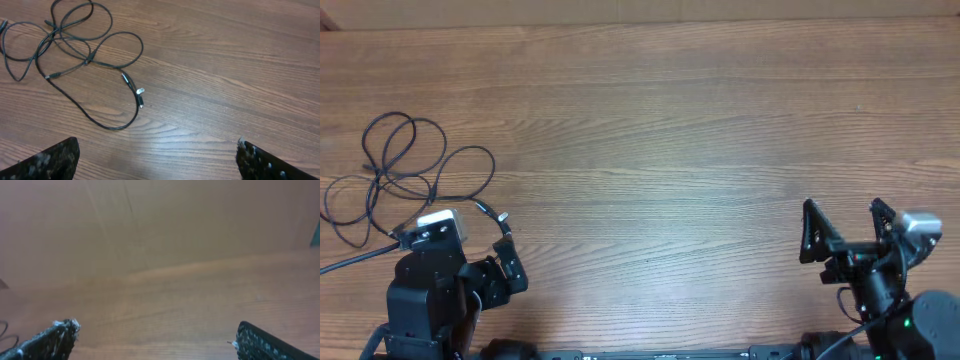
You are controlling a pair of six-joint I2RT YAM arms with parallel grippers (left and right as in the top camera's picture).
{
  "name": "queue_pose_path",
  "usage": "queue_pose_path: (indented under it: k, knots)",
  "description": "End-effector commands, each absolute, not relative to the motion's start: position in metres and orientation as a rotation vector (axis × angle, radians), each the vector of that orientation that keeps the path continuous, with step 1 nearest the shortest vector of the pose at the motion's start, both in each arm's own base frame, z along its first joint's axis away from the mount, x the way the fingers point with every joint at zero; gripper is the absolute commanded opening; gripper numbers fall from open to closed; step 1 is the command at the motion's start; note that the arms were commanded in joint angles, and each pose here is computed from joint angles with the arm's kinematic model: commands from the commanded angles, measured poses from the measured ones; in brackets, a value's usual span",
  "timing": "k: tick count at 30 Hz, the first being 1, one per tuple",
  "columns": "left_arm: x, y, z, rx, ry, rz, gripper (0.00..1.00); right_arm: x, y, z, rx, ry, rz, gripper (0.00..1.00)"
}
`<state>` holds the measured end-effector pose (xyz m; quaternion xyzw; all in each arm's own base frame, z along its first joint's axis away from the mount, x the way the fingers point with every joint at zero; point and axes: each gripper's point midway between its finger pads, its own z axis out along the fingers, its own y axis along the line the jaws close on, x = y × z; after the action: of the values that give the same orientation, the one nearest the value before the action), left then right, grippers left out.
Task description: Untangle cables
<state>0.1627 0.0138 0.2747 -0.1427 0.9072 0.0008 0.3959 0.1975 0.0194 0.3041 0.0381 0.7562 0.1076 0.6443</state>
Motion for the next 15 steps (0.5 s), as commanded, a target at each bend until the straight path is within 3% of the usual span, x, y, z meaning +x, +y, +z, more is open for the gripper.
queue_pose_path:
  k: [1, 15]
  knots:
    - [0.163, 0.016, 0.272, -0.39, 2.298, 0.009, 1.0, 0.199, 0.018, 0.293, 0.08, 1.672, 0.229, 1.0]
    - [0.163, 0.016, 0.272, -0.39, 2.298, 0.009, 1.0, 0.227, 0.019, 0.262, 0.041, 1.398, 0.238, 1.0]
